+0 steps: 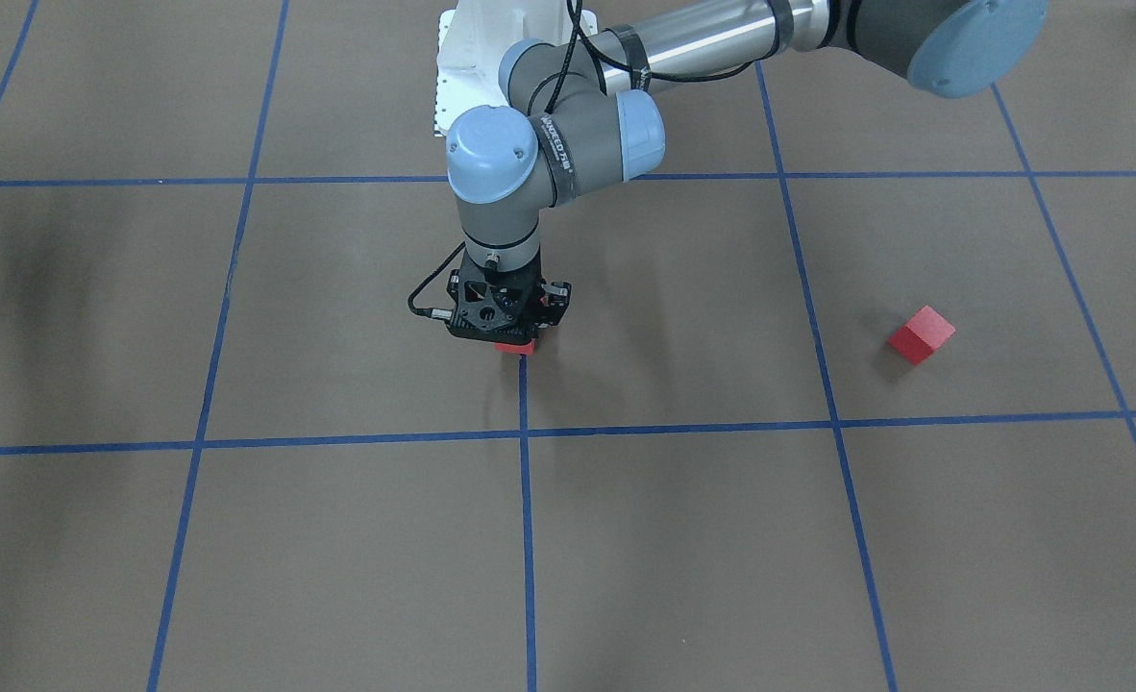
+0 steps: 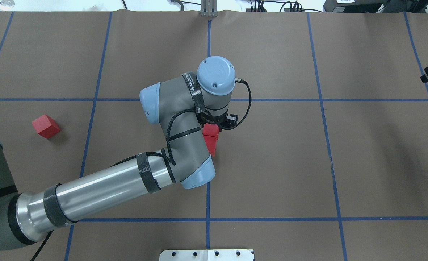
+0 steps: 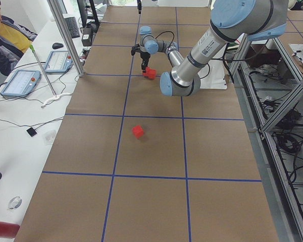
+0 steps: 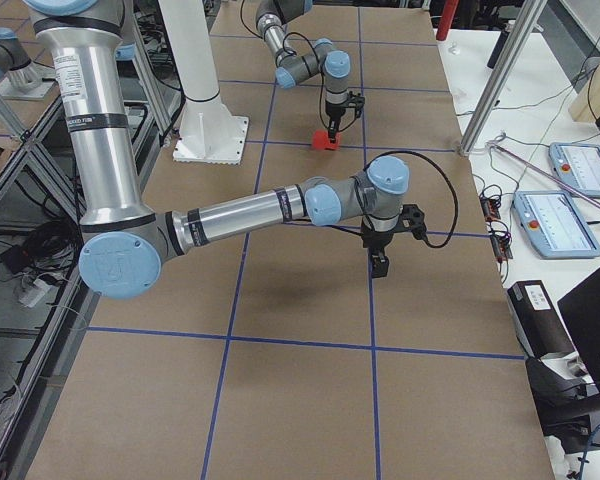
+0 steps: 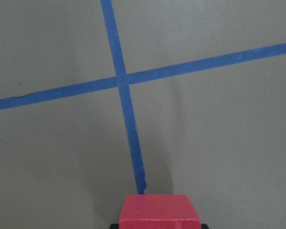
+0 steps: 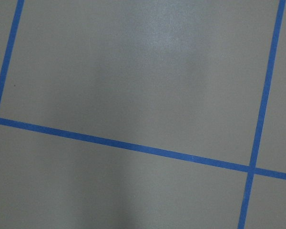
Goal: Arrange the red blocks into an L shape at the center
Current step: 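Carry the red cube with the left gripper beside the center cube, then lower the red cube against the center cube's far side and adjust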
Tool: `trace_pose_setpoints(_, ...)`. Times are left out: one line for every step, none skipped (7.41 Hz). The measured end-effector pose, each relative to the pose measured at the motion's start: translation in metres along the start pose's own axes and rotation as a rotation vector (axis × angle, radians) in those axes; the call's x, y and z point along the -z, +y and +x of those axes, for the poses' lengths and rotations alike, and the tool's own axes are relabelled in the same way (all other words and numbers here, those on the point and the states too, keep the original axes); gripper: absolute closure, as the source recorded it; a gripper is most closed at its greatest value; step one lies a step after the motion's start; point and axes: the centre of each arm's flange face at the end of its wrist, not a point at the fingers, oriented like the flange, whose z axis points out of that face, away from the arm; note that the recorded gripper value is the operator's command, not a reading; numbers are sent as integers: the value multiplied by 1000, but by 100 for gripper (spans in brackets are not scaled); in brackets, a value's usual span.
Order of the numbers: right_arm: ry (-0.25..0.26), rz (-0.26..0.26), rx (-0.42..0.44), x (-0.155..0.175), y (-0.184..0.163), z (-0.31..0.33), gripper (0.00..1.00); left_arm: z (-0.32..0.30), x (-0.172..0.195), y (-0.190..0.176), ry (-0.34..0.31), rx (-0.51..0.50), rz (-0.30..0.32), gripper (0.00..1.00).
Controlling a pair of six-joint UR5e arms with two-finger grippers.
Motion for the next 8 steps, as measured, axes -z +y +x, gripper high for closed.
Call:
trace_pose_setpoints(0, 0, -1, 0, 0, 0, 1, -1, -2, 1, 1, 0, -1, 100)
trace_pose_setpoints(0, -1, -1, 0, 0, 0, 1, -1, -2, 1, 2, 2, 0, 100)
trace_pose_setpoints(0, 0, -2, 0, 0, 0, 1, -2, -3, 2, 3, 4, 0, 100)
trace_pose_setpoints(0, -1, -2, 0, 0, 0, 1, -4, -5, 5, 6, 5, -5, 98)
trace_pose_setpoints(0, -1, -2, 0, 0, 0, 1, -8, -6, 9, 13, 4, -14, 97)
trace_pose_setpoints(0, 0, -2, 0, 0, 0, 1, -10, -6, 13, 21, 3, -23, 96)
trace_pose_setpoints(0, 0, -1, 0, -1, 0, 1, -11, -6, 15, 25, 2, -27, 94)
trace_pose_setpoints(0, 0, -1, 0, -1, 0, 1, -11, -7, 16, 26, 2, -29, 93)
